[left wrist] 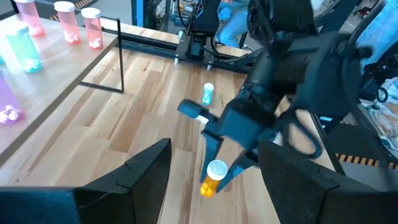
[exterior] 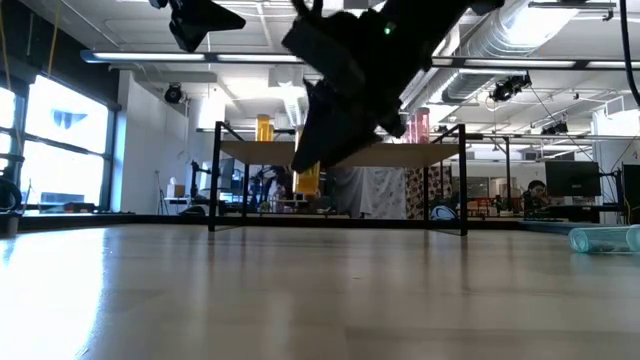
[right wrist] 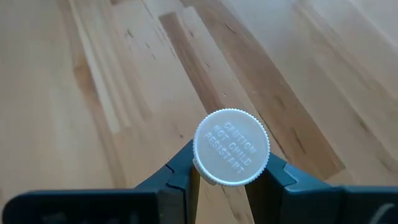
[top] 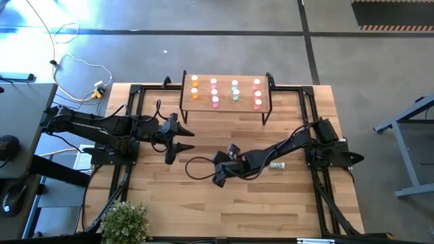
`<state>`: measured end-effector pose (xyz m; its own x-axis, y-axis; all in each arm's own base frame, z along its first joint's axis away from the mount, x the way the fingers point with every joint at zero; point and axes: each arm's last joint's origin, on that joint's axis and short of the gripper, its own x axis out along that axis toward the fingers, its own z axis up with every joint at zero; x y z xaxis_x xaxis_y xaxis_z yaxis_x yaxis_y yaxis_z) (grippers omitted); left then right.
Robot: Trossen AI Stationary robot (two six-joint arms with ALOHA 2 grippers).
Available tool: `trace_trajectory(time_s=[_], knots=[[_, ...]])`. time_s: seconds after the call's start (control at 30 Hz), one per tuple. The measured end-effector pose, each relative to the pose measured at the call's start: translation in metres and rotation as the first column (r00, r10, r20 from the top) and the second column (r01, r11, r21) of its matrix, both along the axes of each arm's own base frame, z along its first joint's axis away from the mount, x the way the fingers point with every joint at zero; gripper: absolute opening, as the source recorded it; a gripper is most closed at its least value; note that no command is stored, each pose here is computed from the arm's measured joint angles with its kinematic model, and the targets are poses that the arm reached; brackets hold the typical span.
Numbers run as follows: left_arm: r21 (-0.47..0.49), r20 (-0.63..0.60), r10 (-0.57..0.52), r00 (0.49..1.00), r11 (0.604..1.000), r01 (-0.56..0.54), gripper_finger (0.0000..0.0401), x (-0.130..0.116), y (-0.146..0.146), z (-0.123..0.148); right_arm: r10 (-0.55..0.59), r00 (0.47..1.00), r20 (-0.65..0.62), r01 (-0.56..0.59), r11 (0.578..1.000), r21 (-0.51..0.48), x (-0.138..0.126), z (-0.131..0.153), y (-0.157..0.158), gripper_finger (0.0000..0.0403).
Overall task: Pick and place medicine bottles onto shelf by color
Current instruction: Put the orange medicine bottle on the shelf aligned with the other orange medicine bottles
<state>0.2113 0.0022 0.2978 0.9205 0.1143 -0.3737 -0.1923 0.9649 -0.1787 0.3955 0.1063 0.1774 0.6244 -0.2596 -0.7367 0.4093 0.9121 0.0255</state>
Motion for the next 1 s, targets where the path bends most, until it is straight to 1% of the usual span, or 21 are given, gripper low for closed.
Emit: trace_trajectory(time_s=[0.2,0.37,0.63,0.83,1.0], knots=[[0.000,0.000,0.000,1.000,1.000,0.000,0.0232,0.000,0.000,0.000,-0.048,0.998,-0.029,0.049,0.997,0.058,0.005,-0.020,-0.003,0.0091],[0.010,-0.001,-0.004,1.000,1.000,0.004,0.0232,0.000,0.000,0.000,-0.063,0.998,-0.024,0.065,0.995,0.072,0.006,-0.021,-0.003,0.0091],[0.010,-0.001,-0.004,1.000,1.000,0.004,0.0232,0.000,0.000,0.000,-0.097,0.994,-0.046,0.100,0.993,0.069,0.007,-0.024,-0.014,0.0091],[0.010,0.001,-0.005,1.000,1.000,0.005,0.0232,0.000,0.000,0.000,-0.098,0.991,-0.087,0.107,0.988,0.109,0.009,-0.037,-0.018,0.0091],[0.010,0.000,-0.006,1.000,1.000,0.006,0.0232,0.000,0.000,0.000,-0.109,0.991,-0.077,0.117,0.986,0.115,0.010,-0.036,-0.019,0.0091]])
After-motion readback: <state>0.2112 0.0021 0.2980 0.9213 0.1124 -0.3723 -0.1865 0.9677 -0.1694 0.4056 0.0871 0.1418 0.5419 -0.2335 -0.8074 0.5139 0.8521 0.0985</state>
